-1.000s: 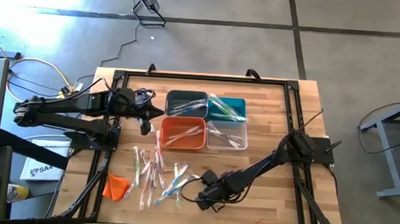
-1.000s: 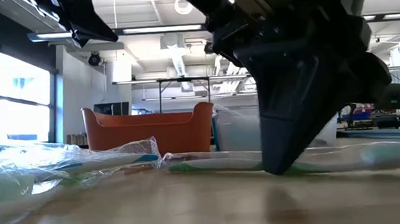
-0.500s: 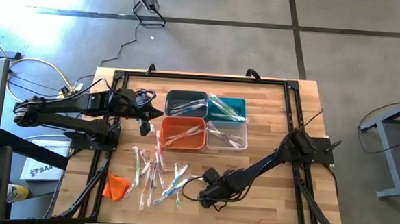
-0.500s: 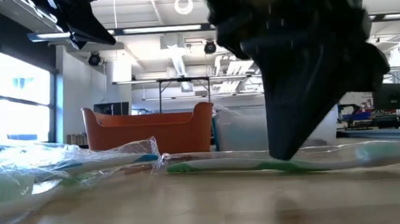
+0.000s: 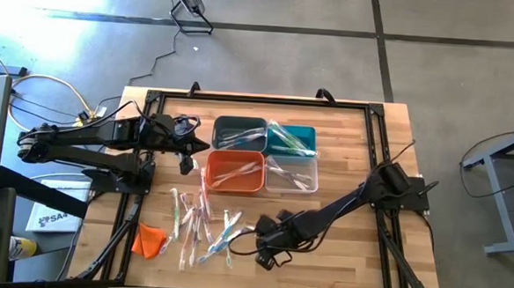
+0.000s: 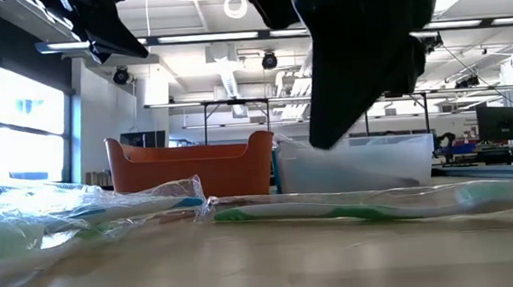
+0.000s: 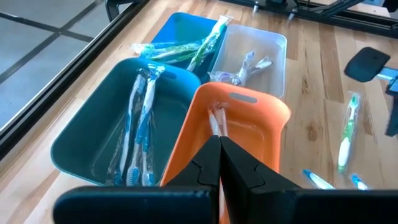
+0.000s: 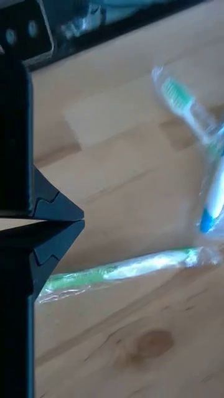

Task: Pick & Place Toothbrushes
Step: Put the green toothbrush into the right blue bin

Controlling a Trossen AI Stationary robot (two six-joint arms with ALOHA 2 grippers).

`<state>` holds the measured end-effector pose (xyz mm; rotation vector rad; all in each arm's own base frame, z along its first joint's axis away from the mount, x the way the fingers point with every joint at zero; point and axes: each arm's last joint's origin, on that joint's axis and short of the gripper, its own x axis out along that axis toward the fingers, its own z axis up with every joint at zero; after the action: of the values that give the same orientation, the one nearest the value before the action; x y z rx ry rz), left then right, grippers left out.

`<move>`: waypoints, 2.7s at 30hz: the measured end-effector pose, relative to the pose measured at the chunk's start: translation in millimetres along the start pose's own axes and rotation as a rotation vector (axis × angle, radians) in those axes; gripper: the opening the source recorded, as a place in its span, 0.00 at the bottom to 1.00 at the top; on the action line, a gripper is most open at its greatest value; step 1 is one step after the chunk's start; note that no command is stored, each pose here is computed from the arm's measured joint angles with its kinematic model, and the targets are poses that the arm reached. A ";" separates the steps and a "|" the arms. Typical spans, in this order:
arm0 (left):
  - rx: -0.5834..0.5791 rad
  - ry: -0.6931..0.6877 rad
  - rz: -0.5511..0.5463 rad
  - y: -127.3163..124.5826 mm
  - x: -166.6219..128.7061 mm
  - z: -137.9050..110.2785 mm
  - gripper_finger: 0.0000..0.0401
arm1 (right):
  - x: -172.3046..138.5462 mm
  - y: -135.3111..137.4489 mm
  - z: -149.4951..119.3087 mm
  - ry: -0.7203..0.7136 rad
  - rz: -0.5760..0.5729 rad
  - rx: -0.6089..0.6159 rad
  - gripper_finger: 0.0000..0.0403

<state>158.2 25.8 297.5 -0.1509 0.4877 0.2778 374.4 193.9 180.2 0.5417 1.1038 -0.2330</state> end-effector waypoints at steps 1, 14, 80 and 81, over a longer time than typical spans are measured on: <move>0.000 0.003 0.000 0.0 0.1 -0.3 0.00 | 2.6 -0.9 -0.1 0.004 -0.006 -0.002 0.00; 0.007 0.059 0.008 0.8 -0.2 -5.7 0.00 | 9.4 -12.0 13.3 0.006 -0.026 -0.063 0.01; 0.028 0.143 0.026 2.3 -1.0 -13.8 0.00 | -30.0 -25.7 11.1 0.012 -0.180 -0.160 0.02; 0.028 0.142 0.026 2.3 -1.0 -13.8 0.00 | -37.5 -27.4 14.1 -0.011 -0.188 -0.155 0.02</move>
<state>150.6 25.0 285.8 -0.1377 0.6349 0.2862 356.8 160.1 210.2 0.2980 1.1520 -0.3107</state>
